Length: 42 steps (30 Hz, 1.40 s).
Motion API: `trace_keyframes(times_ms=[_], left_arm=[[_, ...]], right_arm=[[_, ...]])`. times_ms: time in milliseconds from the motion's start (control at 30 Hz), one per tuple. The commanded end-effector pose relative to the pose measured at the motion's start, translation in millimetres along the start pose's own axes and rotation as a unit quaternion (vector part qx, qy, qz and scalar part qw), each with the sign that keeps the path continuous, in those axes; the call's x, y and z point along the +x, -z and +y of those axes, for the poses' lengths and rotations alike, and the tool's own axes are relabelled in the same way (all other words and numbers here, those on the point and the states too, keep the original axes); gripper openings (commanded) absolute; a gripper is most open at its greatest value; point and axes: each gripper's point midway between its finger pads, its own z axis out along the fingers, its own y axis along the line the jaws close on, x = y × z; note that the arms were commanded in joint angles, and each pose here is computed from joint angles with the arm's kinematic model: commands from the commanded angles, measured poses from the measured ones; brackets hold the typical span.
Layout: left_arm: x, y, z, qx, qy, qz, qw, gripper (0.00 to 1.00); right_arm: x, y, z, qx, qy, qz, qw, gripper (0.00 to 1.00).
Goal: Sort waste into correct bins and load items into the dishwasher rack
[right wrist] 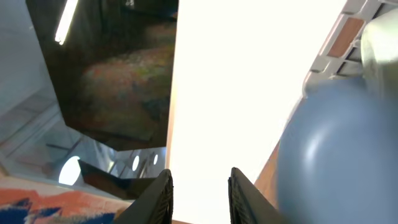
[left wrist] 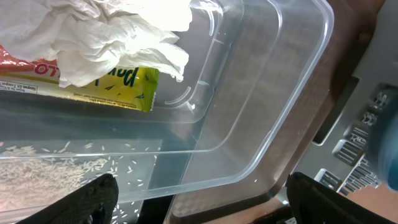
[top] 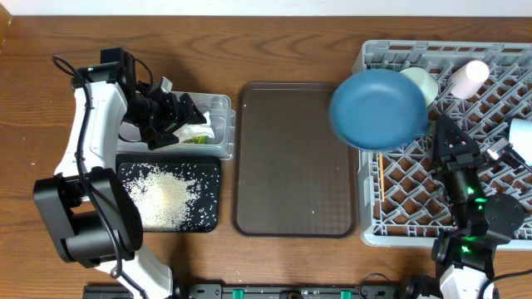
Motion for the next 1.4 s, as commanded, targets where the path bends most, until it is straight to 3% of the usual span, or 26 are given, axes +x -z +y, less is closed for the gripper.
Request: trace_keyframes(times_ms=[0, 200, 300, 600, 933, 1067, 1200, 1300, 1367], left_arm=[[-2, 8, -2, -0.004, 0.001, -0.011, 1.0, 0.89], [-2, 8, -2, -0.004, 0.001, -0.011, 1.0, 0.89], [-2, 8, -2, -0.004, 0.001, -0.011, 1.0, 0.89], [-2, 8, -2, -0.004, 0.001, -0.011, 1.0, 0.9], [-2, 8, -2, -0.004, 0.001, -0.011, 1.0, 0.9], [-2, 8, -2, -0.004, 0.001, -0.011, 1.0, 0.89], [-2, 8, -2, -0.004, 0.001, -0.011, 1.0, 0.9], [-2, 8, -2, -0.004, 0.001, -0.011, 1.0, 0.89], [-2, 8, -2, -0.004, 0.001, -0.011, 1.0, 0.9]], right_arm=[[-7, 3, -2, 0.002, 0.001, -0.01, 1.0, 0.27], [-11, 5, -2, 0.003, 0.002, -0.012, 1.0, 0.28], [-7, 5, 2, -0.006, 0.014, 0.002, 1.0, 0.34], [30, 7, 19, -0.05, 0.205, 0.103, 0.972, 0.52], [66, -15, 23, -0.01, 0.32, 0.182, 0.93, 0.53], [85, -31, 20, 0.049, 0.366, 0.213, 0.905, 0.54], [118, -49, 17, 0.099, 0.436, 0.251, 0.858, 0.55], [147, -63, 9, 0.124, 0.498, 0.272, 0.814, 0.59], [162, -74, -1, 0.141, 0.534, 0.277, 0.786, 0.69]])
